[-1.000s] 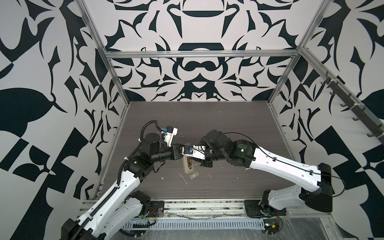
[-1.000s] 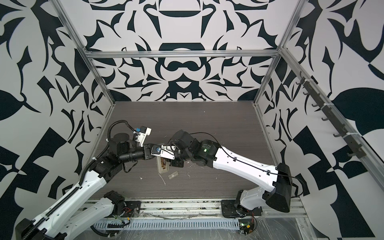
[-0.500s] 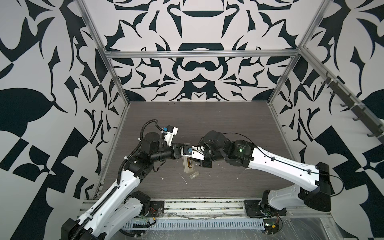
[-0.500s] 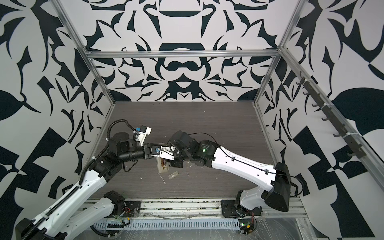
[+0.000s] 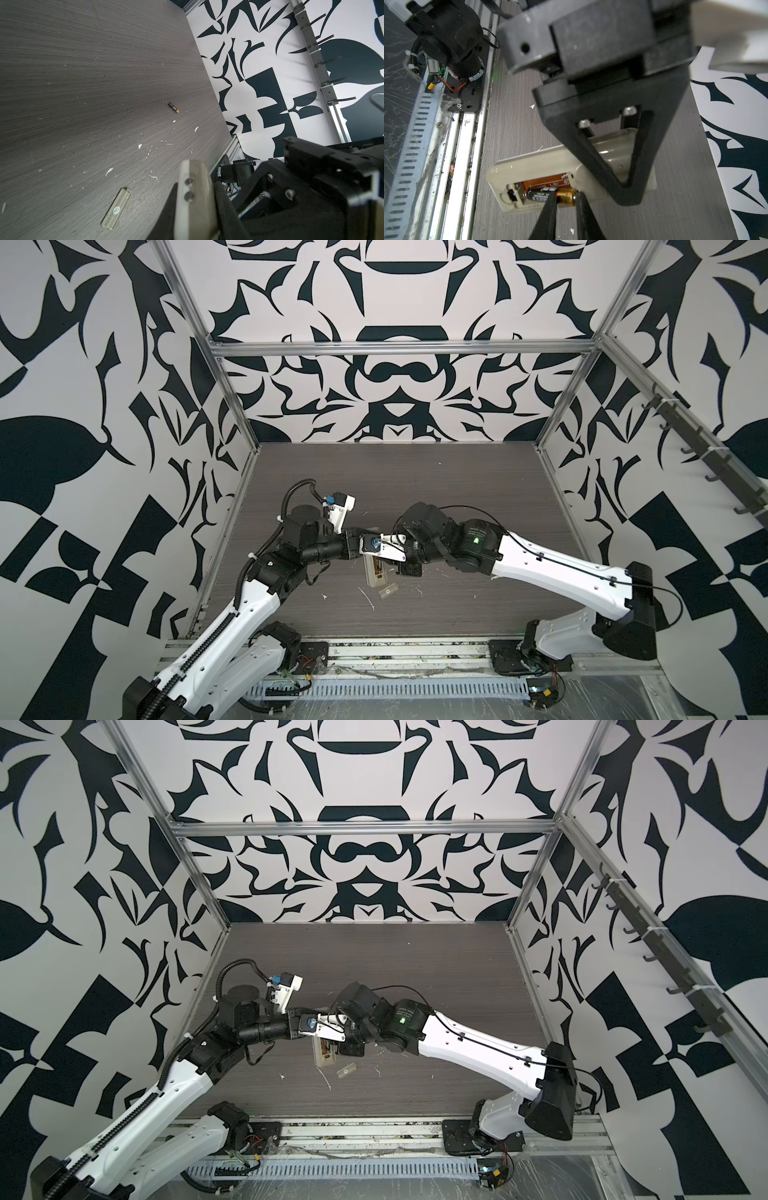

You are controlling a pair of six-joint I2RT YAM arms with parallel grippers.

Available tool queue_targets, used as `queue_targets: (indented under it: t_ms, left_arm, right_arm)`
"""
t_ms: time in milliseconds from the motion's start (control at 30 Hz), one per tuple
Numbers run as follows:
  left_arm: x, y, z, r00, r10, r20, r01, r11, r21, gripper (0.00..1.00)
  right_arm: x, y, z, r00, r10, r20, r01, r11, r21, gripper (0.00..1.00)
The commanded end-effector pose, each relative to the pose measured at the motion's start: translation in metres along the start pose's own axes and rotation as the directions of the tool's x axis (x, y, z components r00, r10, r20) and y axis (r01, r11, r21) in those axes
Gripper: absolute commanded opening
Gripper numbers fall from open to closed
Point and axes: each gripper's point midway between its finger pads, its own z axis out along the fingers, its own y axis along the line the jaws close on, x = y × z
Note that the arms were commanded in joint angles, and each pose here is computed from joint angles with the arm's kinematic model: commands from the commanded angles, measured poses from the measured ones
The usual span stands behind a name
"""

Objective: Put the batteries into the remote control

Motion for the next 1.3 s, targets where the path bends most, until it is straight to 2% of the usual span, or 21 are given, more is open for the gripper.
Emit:
queue_targets:
  t_ms: [0, 1267]
  left_arm:
    - [-0.01, -0.026, -0.008, 0.998, 0.049, 0.027, -0.051, 0.996, 0.073, 0.0]
    - [-0.01, -0.027, -0.011, 0.998, 0.046, 0.041, -0.049, 0.996, 0.076, 0.0]
  right_arm:
    - [-0.005, -0.003, 0.0, 1.0, -0.025, -0.01, 0.026, 1.0, 0.016, 0.21]
    - [0.007, 0.011, 0.021, 0.991, -0.077, -0.11, 0.074, 0.997, -0.031, 0.13]
